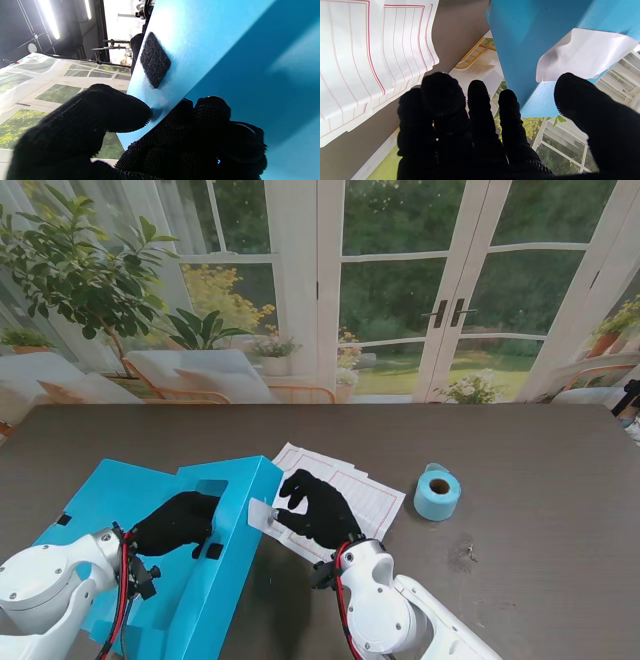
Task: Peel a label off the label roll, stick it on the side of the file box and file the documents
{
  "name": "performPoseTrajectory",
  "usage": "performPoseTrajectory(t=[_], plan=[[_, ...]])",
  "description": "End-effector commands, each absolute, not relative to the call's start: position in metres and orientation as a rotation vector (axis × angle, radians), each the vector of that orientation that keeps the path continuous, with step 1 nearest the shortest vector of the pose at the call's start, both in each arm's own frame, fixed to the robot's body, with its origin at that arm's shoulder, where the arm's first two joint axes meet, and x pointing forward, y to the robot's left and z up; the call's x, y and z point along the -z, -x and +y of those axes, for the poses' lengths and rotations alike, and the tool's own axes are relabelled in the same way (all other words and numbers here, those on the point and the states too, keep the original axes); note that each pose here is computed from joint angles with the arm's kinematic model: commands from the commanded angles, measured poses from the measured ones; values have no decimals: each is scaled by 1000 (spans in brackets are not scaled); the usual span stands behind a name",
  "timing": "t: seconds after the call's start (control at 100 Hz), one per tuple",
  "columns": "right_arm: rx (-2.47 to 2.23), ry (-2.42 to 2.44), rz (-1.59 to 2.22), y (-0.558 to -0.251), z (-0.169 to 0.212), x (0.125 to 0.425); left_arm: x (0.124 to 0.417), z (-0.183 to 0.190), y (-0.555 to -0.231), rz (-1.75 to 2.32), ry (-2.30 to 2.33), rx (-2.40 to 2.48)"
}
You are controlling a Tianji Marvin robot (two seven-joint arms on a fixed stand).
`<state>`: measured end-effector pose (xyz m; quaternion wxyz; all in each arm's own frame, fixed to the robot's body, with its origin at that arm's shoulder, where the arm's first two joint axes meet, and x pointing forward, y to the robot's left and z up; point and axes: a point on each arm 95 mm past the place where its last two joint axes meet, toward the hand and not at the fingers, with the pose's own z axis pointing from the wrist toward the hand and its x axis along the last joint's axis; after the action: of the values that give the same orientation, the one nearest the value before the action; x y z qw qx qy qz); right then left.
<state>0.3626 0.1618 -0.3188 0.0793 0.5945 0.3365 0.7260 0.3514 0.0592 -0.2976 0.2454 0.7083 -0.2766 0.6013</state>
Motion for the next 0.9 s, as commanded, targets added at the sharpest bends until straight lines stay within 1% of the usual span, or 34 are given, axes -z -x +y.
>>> performPoseTrajectory(t=[0.0,0.37,0.5,0.89], plan=[[-2185,-1774,1008,-360,164,316,295,58,-350,-769,-1923,-1636],[-2265,-1568,937,-358,164,306,301,59,-352,-739,-1958,-1644],[-2290,-1560,995,-355,166,303,302,59,-355,-733,-1962,-1643],[-2317,-1577,1129,-346,175,306,302,57,-356,-731,-1967,-1640]])
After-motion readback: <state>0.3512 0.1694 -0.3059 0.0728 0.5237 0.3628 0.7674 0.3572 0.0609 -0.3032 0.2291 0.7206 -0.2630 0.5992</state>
